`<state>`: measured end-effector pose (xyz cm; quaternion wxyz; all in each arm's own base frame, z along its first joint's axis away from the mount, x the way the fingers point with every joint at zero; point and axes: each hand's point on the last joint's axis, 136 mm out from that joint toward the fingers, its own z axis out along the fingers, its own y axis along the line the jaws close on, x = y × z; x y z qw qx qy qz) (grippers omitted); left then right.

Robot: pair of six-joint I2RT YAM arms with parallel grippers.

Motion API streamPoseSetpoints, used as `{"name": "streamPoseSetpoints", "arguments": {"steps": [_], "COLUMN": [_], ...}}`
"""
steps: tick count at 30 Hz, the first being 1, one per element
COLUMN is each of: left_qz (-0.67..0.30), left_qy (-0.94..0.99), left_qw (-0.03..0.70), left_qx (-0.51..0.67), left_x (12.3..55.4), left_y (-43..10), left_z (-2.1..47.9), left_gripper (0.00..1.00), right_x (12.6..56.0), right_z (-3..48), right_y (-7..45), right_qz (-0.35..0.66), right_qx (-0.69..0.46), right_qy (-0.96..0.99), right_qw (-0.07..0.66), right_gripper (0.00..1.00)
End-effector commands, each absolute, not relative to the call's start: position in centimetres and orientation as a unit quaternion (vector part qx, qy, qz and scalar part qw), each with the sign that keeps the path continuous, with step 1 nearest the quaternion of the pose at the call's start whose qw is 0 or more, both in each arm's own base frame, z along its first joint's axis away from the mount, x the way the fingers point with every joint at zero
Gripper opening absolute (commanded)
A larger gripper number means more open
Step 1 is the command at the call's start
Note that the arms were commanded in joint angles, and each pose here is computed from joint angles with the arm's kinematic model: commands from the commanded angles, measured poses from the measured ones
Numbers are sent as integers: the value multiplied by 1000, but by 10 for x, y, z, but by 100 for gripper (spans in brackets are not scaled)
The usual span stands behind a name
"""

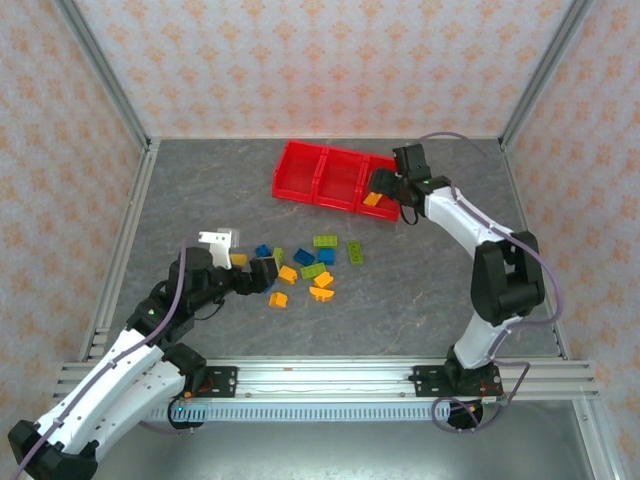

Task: Sort the legos into containers by color
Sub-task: Place the lego in the container, then pick up the lego from the center of the table.

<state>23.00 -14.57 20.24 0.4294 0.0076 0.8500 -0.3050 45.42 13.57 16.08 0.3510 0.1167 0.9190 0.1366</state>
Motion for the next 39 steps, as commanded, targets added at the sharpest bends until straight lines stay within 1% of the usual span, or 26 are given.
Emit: {"name": "streamPoseSetpoints", "arguments": {"steps": [1,4,7,11,14,18,21,28,32,34,37,39], "left_qz": [-311,-310,-312,-313,-315,-314,-317,-313,-310,-309,-309,-308], "left_qy": [848,850,848,847,847,849,848,852,852,851,850,850], "left_qw": [428,427,429,429,428,426,424,420,422,424,427,428], "left_qx": [2,-2,-2,-1,-1,-4,-2,-3,-6,-7,-8,-8], "left_x": [233,233,233,233,232,232,232,232,232,233,232,233], "left_y": [-149,-148,-148,-148,-149,-149,-150,-149,-148,-147,-147,-146], "left_z": [202,200,201,201,201,201,201,199,199,200,201,200], "left_gripper": [99,99,99,99,99,99,99,99,99,99,99,99], "right_x": [433,414,391,362,343,316,304,292,297,301,307,312], "right_z": [174,176,161,151,144,114,100,72,62,57,52,50], "right_y": [131,135,143,160,171,176,181,195,198,196,197,198], "right_qz": [144,152,157,171,178,162,156,145,128,113,101,94], "right_qx": [122,117,111,98,94,89,77,27,7,4,-2,-5], "right_qy": [919,922,932,937,941,958,963,978,982,984,986,987], "right_qw": [347,336,307,288,272,220,204,150,138,135,132,132], "right_gripper": [79,79,80,81,84,85,86,88,91,95,94,91]}}
